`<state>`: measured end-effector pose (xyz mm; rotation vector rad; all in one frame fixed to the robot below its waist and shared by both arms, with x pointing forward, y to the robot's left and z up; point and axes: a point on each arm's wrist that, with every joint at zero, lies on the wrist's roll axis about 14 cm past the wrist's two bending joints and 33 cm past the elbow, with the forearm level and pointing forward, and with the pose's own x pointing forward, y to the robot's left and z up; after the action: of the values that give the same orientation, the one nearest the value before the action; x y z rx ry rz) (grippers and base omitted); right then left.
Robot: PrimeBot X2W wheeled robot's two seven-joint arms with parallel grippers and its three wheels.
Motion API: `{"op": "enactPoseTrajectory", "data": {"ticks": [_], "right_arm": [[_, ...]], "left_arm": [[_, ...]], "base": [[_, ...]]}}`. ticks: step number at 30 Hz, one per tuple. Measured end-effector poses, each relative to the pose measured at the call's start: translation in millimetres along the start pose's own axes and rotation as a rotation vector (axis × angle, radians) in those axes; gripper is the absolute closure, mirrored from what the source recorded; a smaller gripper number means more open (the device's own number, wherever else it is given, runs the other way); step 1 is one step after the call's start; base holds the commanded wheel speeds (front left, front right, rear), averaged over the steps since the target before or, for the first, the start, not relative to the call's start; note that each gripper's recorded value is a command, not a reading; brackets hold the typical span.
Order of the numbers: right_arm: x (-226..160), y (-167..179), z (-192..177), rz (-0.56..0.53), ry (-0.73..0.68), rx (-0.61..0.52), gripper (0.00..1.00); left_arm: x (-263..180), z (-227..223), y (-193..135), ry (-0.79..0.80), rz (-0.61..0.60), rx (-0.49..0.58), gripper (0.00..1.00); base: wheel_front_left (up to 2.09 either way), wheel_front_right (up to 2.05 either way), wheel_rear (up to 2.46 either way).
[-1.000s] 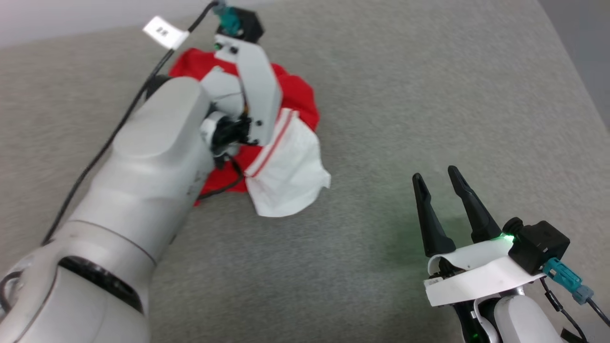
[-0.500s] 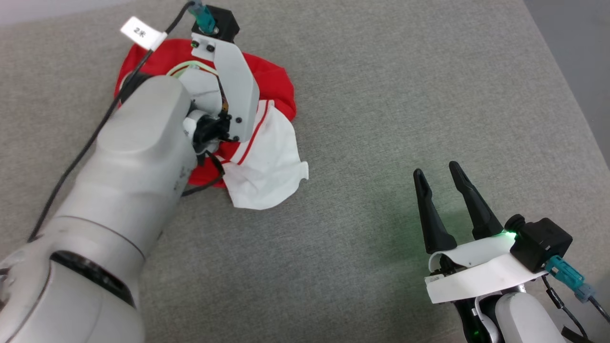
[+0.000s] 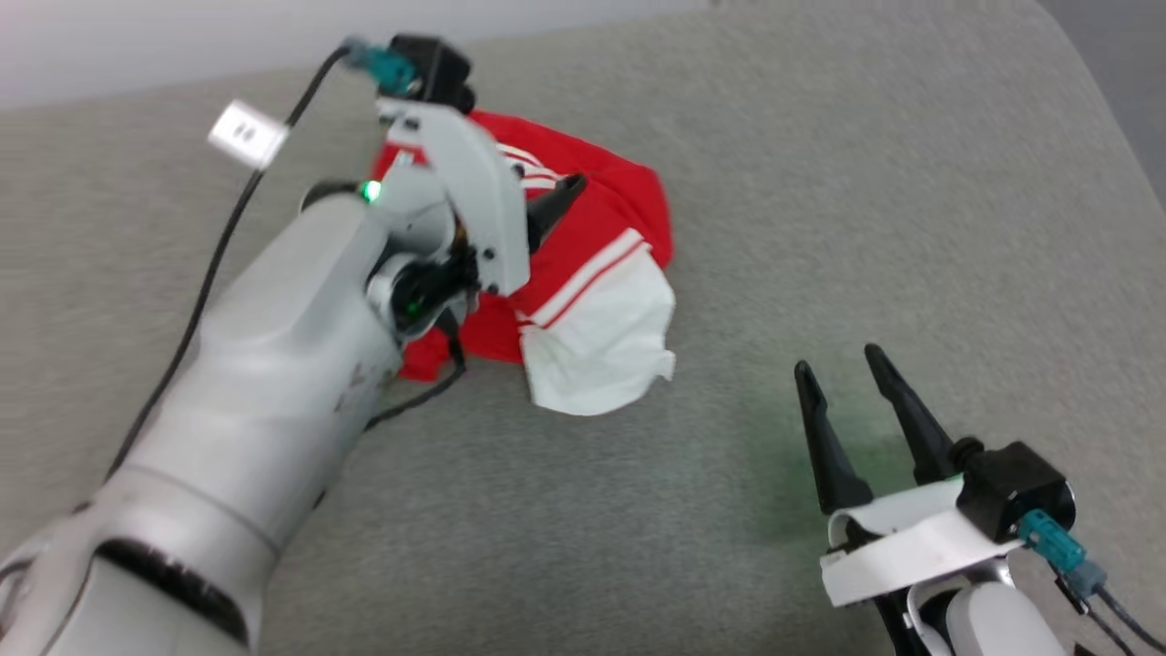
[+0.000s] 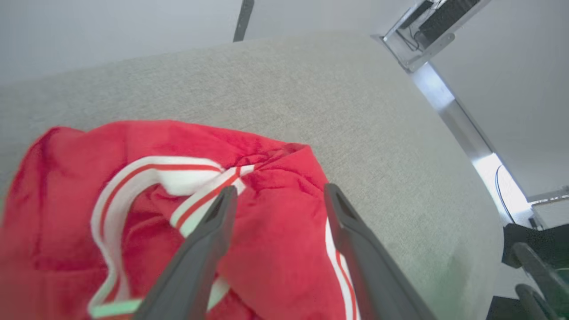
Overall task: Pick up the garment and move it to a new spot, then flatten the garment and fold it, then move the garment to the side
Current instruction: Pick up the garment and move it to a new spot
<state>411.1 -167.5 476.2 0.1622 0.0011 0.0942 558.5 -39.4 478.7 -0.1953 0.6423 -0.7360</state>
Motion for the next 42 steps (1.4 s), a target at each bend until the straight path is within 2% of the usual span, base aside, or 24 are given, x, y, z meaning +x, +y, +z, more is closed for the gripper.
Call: {"op": "enactPoseTrajectory", "data": {"ticks": [5, 9, 12, 16, 20, 34, 37, 42], "right_arm": [[-5, 12, -2, 0.036, 0.007, -0.029, 0.00], [-10, 14, -1, 0.054, 0.011, -0.050, 0.00], [-16, 7, -1, 0.046, 0.022, -0.073, 0.00], [-28, -12, -3, 0.011, 0.052, -0.096, 0.00], [-39, -23, -3, -0.014, 0.071, -0.114, 0.00], [-50, -21, 23, -0.006, 0.027, -0.136, 0.00], [-48, -18, 26, 0.005, 0.023, -0.138, 0.00], [-47, -15, 28, 0.016, 0.019, -0.142, 0.00]], "left_arm": [[-39, -1, 14, -0.121, 0.027, -0.093, 0.00], [-75, -38, 52, -0.167, 0.140, -0.179, 0.00], [-98, -76, 68, -0.172, 0.205, -0.269, 0.00], [-127, -106, 79, -0.228, 0.264, -0.356, 0.00], [-159, -123, 94, -0.313, 0.340, -0.389, 0.00], [-240, -148, 91, -0.563, 0.484, -0.401, 0.00], [-258, -142, 91, -0.593, 0.535, -0.290, 0.00], [-280, -147, 87, -0.650, 0.609, -0.241, 0.00]], "base": [[0.00, 0.00, 0.00], [0.00, 0.00, 0.00], [0.00, 0.00, 0.00], [0.00, 0.00, 0.00], [0.00, 0.00, 0.00], [0.00, 0.00, 0.00], [0.00, 0.00, 0.00], [0.00, 0.00, 0.00]]}}
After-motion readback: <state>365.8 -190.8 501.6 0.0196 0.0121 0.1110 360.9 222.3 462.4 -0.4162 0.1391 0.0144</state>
